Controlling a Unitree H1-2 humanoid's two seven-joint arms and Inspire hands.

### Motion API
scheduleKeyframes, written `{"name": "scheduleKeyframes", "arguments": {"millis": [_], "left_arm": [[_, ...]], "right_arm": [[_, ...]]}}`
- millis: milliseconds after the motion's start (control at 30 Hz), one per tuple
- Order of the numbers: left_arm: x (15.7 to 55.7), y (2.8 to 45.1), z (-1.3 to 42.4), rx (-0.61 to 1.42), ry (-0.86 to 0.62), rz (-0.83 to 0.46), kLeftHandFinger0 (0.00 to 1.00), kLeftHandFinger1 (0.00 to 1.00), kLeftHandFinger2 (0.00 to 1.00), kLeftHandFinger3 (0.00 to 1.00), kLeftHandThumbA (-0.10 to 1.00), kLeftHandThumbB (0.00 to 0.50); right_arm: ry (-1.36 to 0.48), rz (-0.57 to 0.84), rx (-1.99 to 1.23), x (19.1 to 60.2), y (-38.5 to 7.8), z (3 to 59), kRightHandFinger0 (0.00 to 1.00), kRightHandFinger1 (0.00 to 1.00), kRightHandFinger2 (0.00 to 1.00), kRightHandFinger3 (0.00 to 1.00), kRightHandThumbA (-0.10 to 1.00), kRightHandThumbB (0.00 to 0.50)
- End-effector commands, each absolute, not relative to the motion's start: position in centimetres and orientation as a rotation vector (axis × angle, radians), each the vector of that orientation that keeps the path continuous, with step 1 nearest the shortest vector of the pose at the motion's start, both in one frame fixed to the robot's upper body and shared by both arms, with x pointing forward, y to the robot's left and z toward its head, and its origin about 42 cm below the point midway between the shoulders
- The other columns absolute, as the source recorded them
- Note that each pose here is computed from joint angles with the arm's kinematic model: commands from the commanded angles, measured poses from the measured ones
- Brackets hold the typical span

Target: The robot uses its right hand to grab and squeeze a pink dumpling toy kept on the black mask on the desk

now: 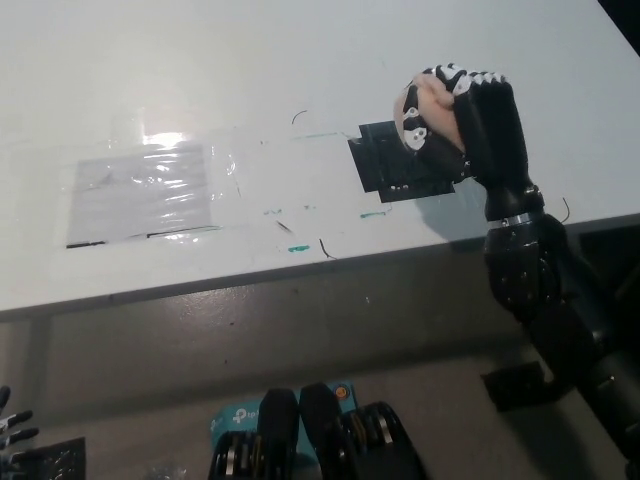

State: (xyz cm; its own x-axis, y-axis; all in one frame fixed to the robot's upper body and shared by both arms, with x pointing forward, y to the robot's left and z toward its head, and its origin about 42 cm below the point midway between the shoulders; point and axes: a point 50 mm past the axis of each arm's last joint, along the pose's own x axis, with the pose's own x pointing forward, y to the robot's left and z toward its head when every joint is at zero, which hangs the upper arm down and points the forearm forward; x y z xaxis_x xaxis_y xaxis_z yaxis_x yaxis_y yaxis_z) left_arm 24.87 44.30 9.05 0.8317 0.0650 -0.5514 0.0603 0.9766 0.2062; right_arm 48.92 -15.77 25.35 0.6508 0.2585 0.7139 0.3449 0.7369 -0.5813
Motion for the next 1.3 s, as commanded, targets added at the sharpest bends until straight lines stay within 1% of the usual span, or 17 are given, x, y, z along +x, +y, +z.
{"name": "scheduleKeyframes", "arguments": {"millis": [0, 267, 433, 467, 500, 567, 633, 667, 833, 867, 933, 967, 1033, 1067, 1100, 1167, 1267], "left_arm": [[25.6, 45.1, 10.9, 0.238, 0.541, 0.001, 0.71, 0.83, 0.91, 0.95, 1.00, 0.126], [25.6, 45.1, 11.0, 0.247, 0.541, -0.003, 0.72, 0.82, 0.92, 0.96, 1.00, 0.125], [26.2, 45.1, 11.2, 0.240, 0.529, 0.001, 0.71, 0.80, 0.90, 0.95, 1.00, 0.121], [26.2, 45.0, 11.2, 0.238, 0.529, 0.001, 0.71, 0.81, 0.90, 0.95, 1.00, 0.128], [26.3, 45.0, 11.2, 0.235, 0.528, 0.001, 0.72, 0.81, 0.91, 0.95, 1.00, 0.128], [26.3, 45.0, 11.3, 0.230, 0.529, 0.006, 0.73, 0.81, 0.90, 0.94, 1.00, 0.134], [26.5, 45.0, 11.4, 0.245, 0.532, 0.008, 0.73, 0.80, 0.90, 0.93, 1.00, 0.138], [26.5, 45.0, 11.5, 0.246, 0.532, 0.008, 0.73, 0.80, 0.91, 0.93, 1.00, 0.138], [26.8, 45.1, 11.5, 0.254, 0.515, 0.002, 0.70, 0.79, 0.90, 0.93, 1.00, 0.142], [26.8, 45.1, 11.5, 0.247, 0.520, 0.010, 0.71, 0.79, 0.90, 0.94, 1.00, 0.147], [26.8, 45.1, 11.6, 0.230, 0.531, 0.021, 0.71, 0.79, 0.89, 0.94, 1.00, 0.155], [26.9, 45.1, 11.6, 0.232, 0.527, 0.014, 0.69, 0.80, 0.91, 0.96, 1.00, 0.156], [26.9, 45.1, 11.6, 0.238, 0.521, 0.008, 0.69, 0.80, 0.91, 0.97, 1.00, 0.159], [26.9, 45.0, 11.6, 0.235, 0.522, 0.010, 0.69, 0.80, 0.90, 0.96, 1.00, 0.150], [26.8, 44.9, 11.6, 0.221, 0.522, 0.012, 0.71, 0.80, 0.90, 0.96, 1.00, 0.139], [26.6, 44.9, 11.5, 0.224, 0.525, 0.012, 0.71, 0.80, 0.91, 0.96, 1.00, 0.140], [26.7, 45.0, 11.4, 0.218, 0.533, 0.013, 0.74, 0.82, 0.92, 0.98, 1.00, 0.149]], "right_arm": [[-1.039, -0.094, -0.706, 49.4, -15.2, 29.3, 0.00, 0.07, 0.46, 0.25, -0.10, 0.204], [-1.036, -0.094, -0.721, 49.5, -15.1, 28.7, 0.00, 0.02, 0.39, 0.20, -0.10, 0.197], [-0.867, -0.003, -0.888, 51.2, -15.6, 27.8, 0.00, 0.10, 0.50, 0.25, -0.10, 0.174], [-0.833, 0.019, -0.908, 51.4, -15.7, 27.5, 0.28, 0.20, 0.54, 0.32, -0.10, 0.191], [-0.789, 0.048, -0.928, 51.7, -15.8, 27.2, 0.40, 0.16, 0.52, 0.26, -0.10, 0.174], [-0.674, 0.081, -1.031, 52.2, -16.1, 26.1, 0.22, 0.25, 0.55, 0.37, -0.10, 0.145], [-0.548, 0.115, -1.098, 53.0, -16.7, 23.4, 0.00, 0.14, 0.40, 0.29, -0.10, 0.052], [-0.538, 0.117, -1.102, 53.1, -16.8, 23.3, 0.00, 0.11, 0.36, 0.25, -0.10, 0.010], [-0.331, 0.100, -1.142, 53.7, -17.3, 20.6, 0.00, 0.12, 0.45, 0.25, -0.10, 0.000], [-0.309, 0.110, -1.145, 53.8, -17.3, 20.4, 0.00, 0.14, 0.48, 0.38, -0.10, 0.000], [-0.272, 0.115, -1.155, 53.9, -17.2, 20.2, 0.15, 0.33, 0.60, 0.67, -0.10, 0.010], [-0.263, 0.123, -1.177, 53.9, -17.2, 20.1, 0.40, 0.55, 0.73, 0.85, -0.10, 0.002], [-0.244, 0.135, -1.165, 53.9, -17.3, 20.2, 0.49, 0.62, 0.78, 0.96, -0.10, 0.000], [-0.235, 0.137, -1.181, 53.9, -17.3, 20.1, 0.47, 0.62, 0.80, 1.00, -0.10, 0.006], [-0.226, 0.129, -1.210, 53.9, -17.3, 20.1, 0.67, 0.92, 1.00, 1.00, -0.06, 0.051], [-0.213, 0.126, -1.224, 53.7, -17.2, 20.1, 1.00, 1.00, 1.00, 1.00, 0.14, 0.109], [-0.220, 0.127, -1.212, 53.4, -16.9, 20.6, 1.00, 1.00, 1.00, 1.00, 0.23, 0.182]]}}
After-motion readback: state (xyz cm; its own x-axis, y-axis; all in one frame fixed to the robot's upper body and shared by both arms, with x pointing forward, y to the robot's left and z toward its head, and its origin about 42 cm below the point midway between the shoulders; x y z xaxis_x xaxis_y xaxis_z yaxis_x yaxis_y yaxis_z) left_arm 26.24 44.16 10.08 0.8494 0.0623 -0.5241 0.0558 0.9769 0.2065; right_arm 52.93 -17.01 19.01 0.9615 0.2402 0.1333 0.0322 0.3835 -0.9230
